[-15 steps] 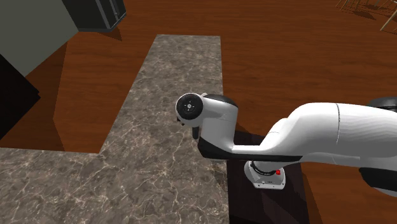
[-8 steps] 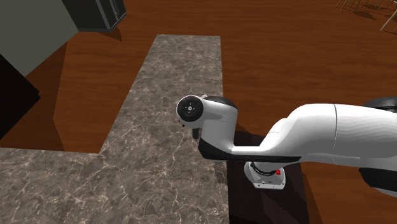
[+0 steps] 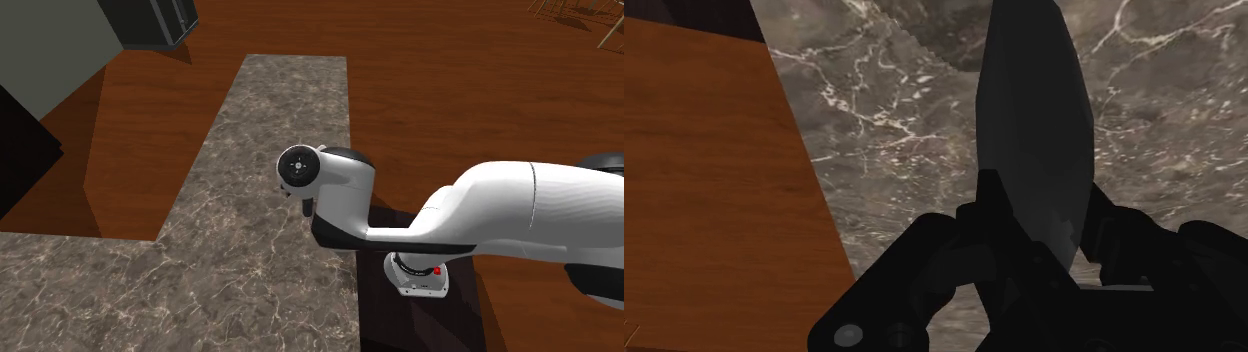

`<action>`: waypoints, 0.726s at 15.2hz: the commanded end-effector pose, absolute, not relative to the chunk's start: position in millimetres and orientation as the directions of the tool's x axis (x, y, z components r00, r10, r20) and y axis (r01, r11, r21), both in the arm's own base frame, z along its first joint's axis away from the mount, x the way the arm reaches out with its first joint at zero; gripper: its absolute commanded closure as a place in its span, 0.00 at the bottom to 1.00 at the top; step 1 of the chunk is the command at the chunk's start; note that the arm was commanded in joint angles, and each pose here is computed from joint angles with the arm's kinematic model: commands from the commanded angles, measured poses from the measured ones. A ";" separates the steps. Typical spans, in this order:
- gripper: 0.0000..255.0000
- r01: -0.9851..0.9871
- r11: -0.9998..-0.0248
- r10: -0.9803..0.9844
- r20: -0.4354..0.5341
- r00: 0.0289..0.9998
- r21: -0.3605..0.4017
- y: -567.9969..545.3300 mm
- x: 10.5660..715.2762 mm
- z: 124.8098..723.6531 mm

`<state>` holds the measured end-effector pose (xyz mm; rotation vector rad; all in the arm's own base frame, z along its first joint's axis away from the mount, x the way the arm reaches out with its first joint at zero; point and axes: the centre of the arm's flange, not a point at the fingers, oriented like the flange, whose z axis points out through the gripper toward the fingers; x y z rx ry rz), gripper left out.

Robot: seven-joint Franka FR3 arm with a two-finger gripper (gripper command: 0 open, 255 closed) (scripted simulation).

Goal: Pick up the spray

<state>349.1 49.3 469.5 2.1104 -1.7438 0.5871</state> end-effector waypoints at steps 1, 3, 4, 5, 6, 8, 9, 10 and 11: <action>1.00 -0.982 -0.189 -0.841 0.516 0.161 -0.001 49.3 349.8 480.0; 1.00 -0.982 -0.189 -0.841 0.516 0.161 -0.001 49.3 349.8 490.5; 1.00 -0.982 -0.189 -0.841 0.516 0.161 -0.001 49.3 349.8 495.8; 1.00 -0.982 -0.189 -0.841 0.516 0.161 -0.001 49.3 349.8 501.1; 1.00 -0.982 -0.189 -0.841 0.516 0.161 -0.001 49.3 349.8 506.4; 1.00 -0.982 -0.189 -0.841 0.516 0.161 -0.001 49.3 349.8 516.9; 1.00 -0.982 -0.189 -0.841 0.516 0.161 -0.001 49.3 349.8 522.2; 1.00 -0.982 -0.189 -0.841 0.516 0.161 -0.001 49.3 349.8 527.5; 1.00 -0.982 -0.189 -0.841 0.516 0.161 -0.001 49.3 349.8 532.8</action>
